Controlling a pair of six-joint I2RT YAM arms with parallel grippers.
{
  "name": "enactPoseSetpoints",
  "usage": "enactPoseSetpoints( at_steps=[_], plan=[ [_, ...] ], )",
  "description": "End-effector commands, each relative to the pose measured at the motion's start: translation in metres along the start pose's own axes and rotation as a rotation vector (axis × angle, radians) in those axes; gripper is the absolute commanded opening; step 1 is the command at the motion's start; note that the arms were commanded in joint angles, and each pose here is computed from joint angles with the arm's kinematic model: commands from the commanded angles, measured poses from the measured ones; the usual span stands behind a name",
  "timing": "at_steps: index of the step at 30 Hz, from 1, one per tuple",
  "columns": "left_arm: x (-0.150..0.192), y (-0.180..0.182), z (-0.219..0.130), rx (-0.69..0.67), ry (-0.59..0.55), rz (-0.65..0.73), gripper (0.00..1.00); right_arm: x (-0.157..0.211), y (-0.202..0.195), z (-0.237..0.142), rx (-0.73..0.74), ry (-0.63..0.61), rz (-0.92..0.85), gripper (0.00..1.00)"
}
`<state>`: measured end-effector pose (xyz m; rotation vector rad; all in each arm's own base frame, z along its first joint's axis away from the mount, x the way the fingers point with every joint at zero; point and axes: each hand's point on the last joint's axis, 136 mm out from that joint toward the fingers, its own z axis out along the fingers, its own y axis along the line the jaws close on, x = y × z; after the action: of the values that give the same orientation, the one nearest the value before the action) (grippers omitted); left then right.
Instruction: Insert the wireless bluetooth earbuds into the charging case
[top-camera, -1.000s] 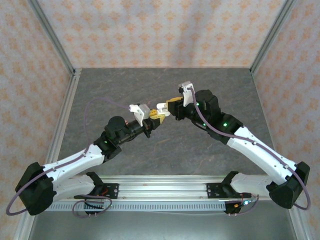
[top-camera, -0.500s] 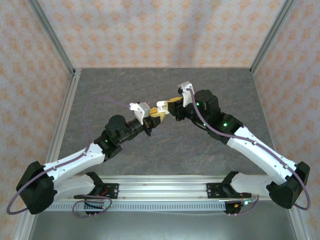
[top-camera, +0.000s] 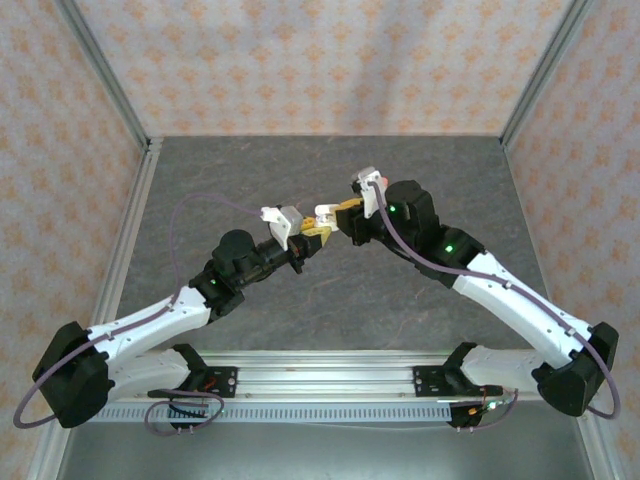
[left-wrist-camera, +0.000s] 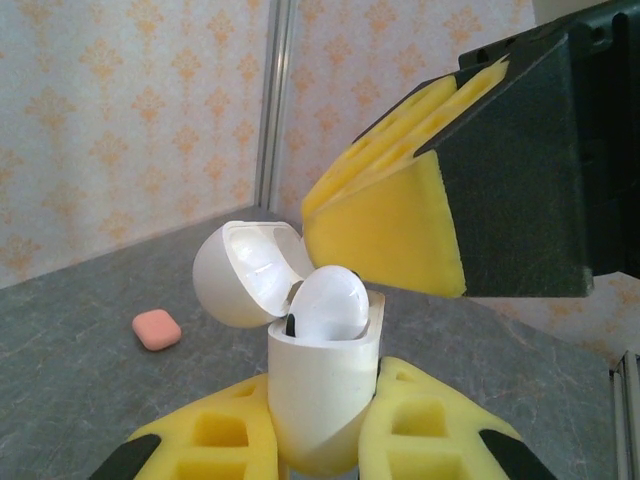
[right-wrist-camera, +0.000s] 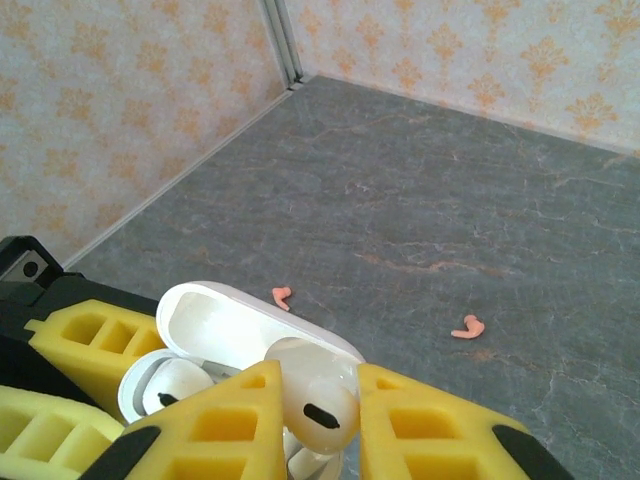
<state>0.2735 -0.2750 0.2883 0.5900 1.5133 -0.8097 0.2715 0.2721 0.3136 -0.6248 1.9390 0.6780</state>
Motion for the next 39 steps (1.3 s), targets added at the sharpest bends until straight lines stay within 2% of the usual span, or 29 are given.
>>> enactPoseSetpoints(
  at_steps=[1, 11, 15, 22, 39],
  plan=[
    [-0.033, -0.005, 0.003, 0.008, -0.089, 0.014, 0.0, 0.014, 0.007, 0.004, -0.039, 0.076, -0.01, 0.19],
    [-0.031, -0.002, 0.004, -0.006, -0.093, 0.009, 0.0, 0.022, 0.016, 0.004, -0.093, 0.111, 0.003, 0.19],
    [-0.031, -0.002, 0.005, -0.006, -0.092, 0.009, 0.0, 0.023, 0.018, 0.003, -0.098, 0.119, 0.016, 0.22],
    [-0.029, -0.002, 0.006, -0.004, -0.086, 0.005, 0.0, 0.021, 0.011, 0.009, -0.053, 0.137, 0.044, 0.33],
    [-0.025, -0.001, -0.001, -0.008, -0.093, -0.013, 0.0, -0.002, -0.004, 0.009, 0.055, 0.094, 0.178, 0.41]
  ],
)
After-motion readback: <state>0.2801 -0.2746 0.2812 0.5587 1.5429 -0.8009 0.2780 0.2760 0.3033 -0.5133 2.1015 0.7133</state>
